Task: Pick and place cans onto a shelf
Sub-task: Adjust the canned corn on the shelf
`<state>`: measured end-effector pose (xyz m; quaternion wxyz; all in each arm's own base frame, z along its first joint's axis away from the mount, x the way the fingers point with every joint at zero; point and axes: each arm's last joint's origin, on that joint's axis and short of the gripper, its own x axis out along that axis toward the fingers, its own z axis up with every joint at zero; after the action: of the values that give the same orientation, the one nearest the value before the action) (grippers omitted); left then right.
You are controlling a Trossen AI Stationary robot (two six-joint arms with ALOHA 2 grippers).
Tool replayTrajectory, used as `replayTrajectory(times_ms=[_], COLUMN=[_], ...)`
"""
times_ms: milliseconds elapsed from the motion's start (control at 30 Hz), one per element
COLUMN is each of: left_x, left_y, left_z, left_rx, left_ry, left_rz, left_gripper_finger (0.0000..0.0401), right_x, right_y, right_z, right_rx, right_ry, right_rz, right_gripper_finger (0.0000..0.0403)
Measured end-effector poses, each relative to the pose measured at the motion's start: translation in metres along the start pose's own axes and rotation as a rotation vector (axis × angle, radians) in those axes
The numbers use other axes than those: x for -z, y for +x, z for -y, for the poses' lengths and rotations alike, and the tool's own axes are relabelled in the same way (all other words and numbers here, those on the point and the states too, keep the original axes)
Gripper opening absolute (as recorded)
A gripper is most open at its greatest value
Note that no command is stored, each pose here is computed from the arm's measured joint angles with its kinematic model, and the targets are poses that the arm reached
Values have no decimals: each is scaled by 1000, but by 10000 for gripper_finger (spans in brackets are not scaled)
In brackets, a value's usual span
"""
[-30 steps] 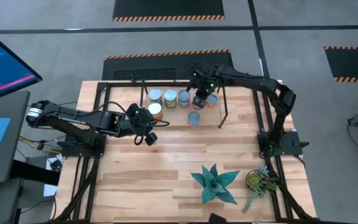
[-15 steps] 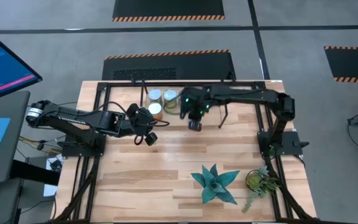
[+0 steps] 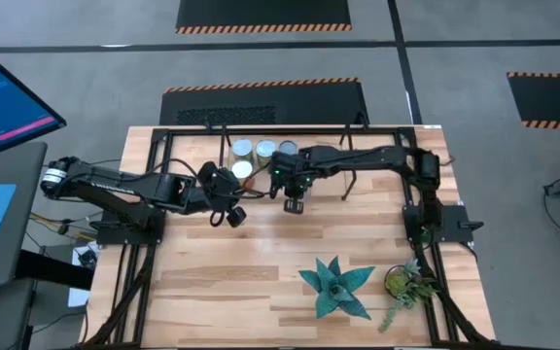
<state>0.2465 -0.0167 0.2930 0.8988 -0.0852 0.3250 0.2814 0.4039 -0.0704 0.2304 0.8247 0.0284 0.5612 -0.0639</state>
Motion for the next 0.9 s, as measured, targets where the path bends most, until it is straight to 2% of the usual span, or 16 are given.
replayTrajectory(times_ms=[367, 767, 900], left_x=[0, 0, 0], left_y=[0, 0, 0], left_z=[0, 0, 0], left_rx=[0, 0, 0], left_ry=[0, -3, -6], left_rz=[0, 0, 0], left_gripper_finger=[52, 52, 52], right_x=[8, 12, 12], right_y=[-6, -6, -6], right_z=[21, 32, 33], right_rx=[17, 24, 63], right_ry=[91, 115, 111], right_rz=[-60, -86, -90], right_gripper_finger=[70, 70, 70])
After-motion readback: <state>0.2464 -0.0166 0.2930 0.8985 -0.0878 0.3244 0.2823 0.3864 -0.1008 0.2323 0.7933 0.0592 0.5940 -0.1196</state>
